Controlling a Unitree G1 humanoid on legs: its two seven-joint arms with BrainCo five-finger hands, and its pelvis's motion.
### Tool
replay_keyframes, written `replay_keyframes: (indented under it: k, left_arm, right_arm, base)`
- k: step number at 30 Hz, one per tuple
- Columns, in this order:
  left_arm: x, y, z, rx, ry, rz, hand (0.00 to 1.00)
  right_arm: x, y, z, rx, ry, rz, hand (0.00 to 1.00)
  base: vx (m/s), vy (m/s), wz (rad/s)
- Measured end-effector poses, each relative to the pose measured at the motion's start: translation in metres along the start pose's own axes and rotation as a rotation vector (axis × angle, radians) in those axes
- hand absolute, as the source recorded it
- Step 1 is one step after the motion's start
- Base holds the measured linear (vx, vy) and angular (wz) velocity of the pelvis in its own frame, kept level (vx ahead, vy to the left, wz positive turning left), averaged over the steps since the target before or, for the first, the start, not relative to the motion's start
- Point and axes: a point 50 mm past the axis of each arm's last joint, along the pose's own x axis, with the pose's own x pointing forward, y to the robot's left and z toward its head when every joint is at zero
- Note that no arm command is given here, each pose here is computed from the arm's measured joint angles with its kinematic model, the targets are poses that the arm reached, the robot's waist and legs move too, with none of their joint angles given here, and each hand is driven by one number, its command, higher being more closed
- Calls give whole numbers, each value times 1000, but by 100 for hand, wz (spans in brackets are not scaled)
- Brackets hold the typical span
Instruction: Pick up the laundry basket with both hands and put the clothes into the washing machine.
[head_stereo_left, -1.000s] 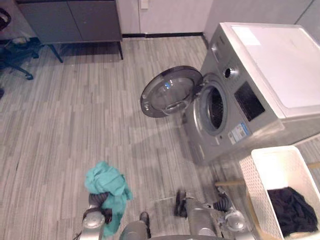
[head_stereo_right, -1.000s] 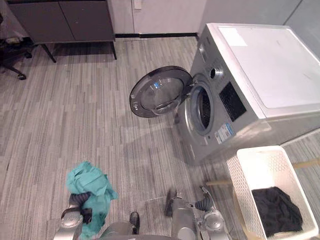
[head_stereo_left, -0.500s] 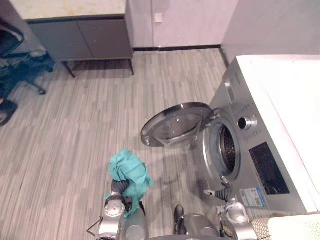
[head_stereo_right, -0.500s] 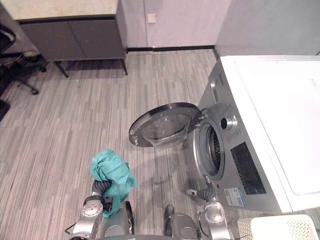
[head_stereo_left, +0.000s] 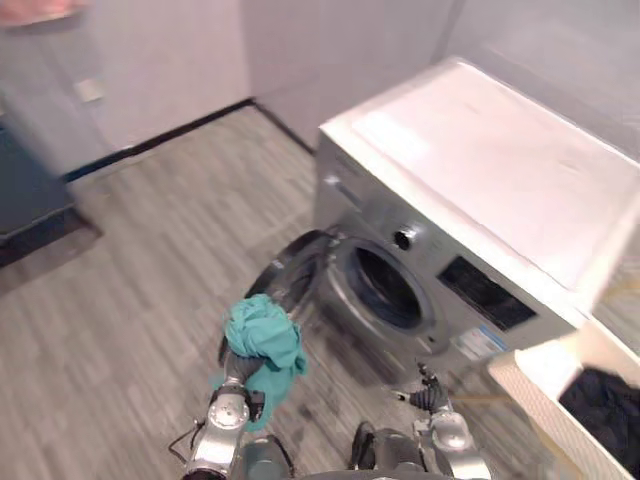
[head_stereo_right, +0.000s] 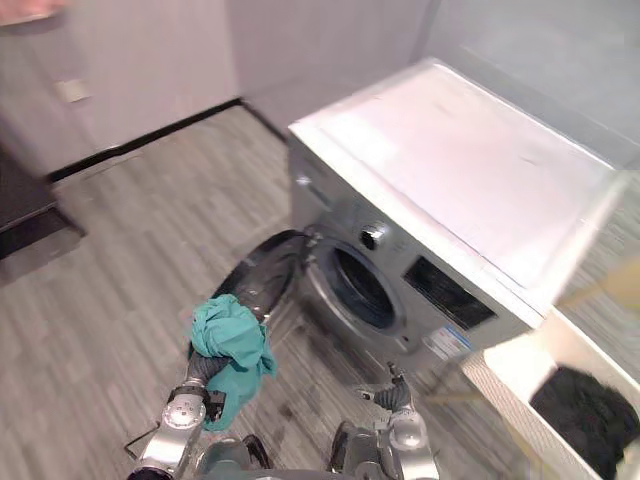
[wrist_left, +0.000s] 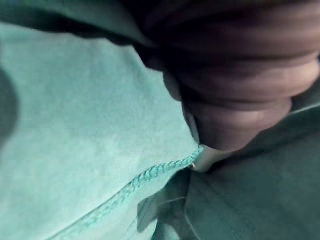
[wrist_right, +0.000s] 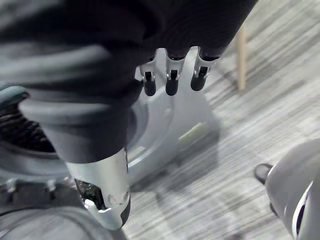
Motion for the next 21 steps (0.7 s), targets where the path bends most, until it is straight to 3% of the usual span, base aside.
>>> replay_keyframes:
  k: [6,13,17,21]
  left_arm:
    - [-7,-12,-8,10,26,-47,100]
    - [-5,-22,5,22,-23,-81,100]
    - [15,-11,51,33,-170,-29,100]
    - [29,4,117,-27,-362,70,100]
  right_arm:
    - [-2,-14,-18,-32,60,-36,0]
    - [4,-28,-13,-25,61,-83,0]
    - [11,-34,23,14,-63,-133,0]
    - [16,-40,91,65,-277,-185,0]
  base:
    - [95,-114,-80]
    - [64,111,-100]
    - [-31,181,-57]
    - [-172,138,-66]
